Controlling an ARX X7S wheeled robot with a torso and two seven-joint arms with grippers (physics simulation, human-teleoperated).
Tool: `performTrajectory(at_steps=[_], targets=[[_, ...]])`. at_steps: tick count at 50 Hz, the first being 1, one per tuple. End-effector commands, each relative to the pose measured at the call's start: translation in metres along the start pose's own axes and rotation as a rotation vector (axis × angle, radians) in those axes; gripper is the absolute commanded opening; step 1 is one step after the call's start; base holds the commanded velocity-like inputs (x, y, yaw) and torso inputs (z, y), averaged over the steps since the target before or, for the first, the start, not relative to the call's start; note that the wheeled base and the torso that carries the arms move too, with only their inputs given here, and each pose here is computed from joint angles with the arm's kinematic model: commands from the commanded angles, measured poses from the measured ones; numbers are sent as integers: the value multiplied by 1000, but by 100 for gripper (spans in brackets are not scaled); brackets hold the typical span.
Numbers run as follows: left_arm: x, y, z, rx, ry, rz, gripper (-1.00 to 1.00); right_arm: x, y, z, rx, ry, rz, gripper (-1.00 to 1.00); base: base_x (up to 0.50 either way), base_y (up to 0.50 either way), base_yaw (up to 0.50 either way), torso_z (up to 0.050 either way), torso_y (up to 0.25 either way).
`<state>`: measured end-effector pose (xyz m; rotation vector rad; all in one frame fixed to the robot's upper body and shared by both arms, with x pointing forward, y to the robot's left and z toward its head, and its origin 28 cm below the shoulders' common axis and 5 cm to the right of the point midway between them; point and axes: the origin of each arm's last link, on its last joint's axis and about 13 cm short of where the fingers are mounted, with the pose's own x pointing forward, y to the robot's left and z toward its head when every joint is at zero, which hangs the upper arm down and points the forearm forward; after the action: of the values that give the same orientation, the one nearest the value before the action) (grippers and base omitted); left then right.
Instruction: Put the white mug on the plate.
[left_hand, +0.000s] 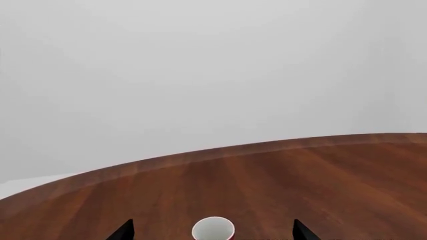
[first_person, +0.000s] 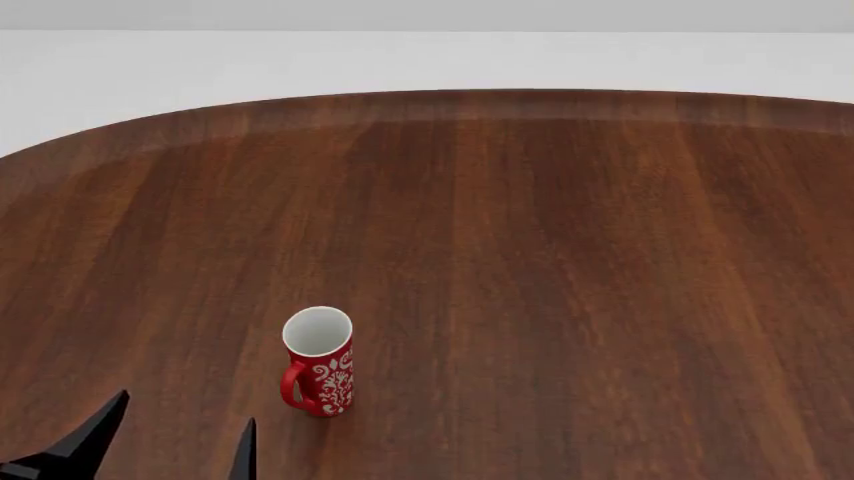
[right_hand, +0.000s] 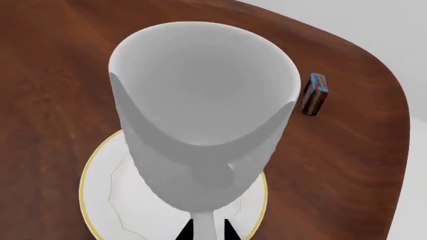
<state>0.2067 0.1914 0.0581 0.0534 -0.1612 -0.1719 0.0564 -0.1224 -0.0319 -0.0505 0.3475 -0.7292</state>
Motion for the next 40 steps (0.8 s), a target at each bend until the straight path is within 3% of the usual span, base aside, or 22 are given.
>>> performTrajectory(at_steps=[1,40], targets=[[-1,0,0,14,5,7,100,7,4,-3,-11,-5,24,-100,0,0,0,0,0],[-7,-2,3,20,7,14,100,16,6,-13,-16,23,31,-100,0,0,0,0,0]])
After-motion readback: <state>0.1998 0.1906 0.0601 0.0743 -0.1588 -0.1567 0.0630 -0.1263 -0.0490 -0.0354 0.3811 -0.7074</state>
